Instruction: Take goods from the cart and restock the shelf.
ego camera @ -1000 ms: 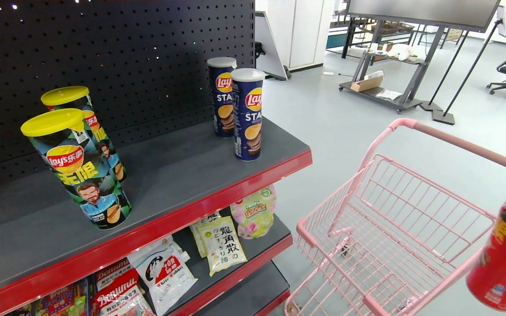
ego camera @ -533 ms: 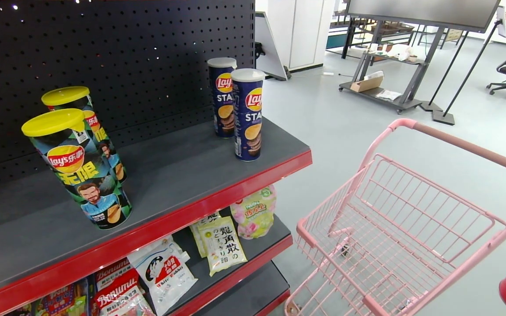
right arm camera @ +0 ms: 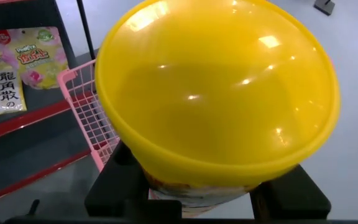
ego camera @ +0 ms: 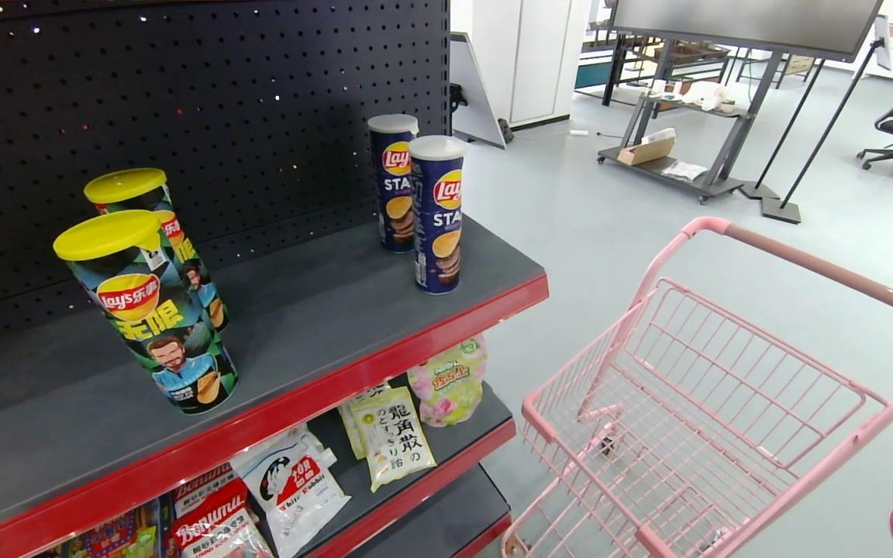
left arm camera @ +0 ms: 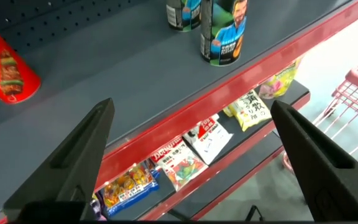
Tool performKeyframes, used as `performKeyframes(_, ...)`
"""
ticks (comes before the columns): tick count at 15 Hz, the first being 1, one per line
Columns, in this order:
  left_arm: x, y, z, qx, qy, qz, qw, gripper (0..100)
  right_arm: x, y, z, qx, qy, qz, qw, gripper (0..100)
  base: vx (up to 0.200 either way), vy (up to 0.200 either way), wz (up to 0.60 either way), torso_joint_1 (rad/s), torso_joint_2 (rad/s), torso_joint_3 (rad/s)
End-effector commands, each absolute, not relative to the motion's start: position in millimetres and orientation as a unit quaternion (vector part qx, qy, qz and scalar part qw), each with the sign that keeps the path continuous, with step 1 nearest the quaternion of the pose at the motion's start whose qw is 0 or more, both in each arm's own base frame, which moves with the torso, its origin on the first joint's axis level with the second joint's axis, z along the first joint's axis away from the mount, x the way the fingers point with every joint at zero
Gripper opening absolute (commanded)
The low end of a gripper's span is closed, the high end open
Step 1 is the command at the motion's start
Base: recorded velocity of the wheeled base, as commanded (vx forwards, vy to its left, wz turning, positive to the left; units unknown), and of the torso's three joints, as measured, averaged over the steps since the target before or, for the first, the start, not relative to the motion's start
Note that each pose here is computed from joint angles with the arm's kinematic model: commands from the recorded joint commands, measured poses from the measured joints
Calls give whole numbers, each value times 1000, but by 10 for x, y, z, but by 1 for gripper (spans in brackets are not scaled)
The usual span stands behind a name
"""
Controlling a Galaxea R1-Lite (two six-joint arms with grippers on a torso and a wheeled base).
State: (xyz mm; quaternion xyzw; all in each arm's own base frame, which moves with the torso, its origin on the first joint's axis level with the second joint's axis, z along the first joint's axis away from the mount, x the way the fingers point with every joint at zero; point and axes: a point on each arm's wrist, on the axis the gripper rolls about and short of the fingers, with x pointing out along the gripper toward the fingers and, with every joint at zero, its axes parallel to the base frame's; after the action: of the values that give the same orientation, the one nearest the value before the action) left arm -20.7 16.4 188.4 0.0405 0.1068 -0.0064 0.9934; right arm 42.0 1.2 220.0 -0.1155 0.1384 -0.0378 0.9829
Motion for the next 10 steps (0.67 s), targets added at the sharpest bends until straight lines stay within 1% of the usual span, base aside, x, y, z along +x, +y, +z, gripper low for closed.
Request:
performKeyframes(1,-228,173,1878,39,102,-6,994,100,400,9,2187,-116,136,-37,983,0,0,0,0,159,-388,-232)
performKeyframes(10,-237,176,1882,39,98,-6,994,100,404,9,2149,-119,142,-37,982,0,0,0,0,155,-364,-208)
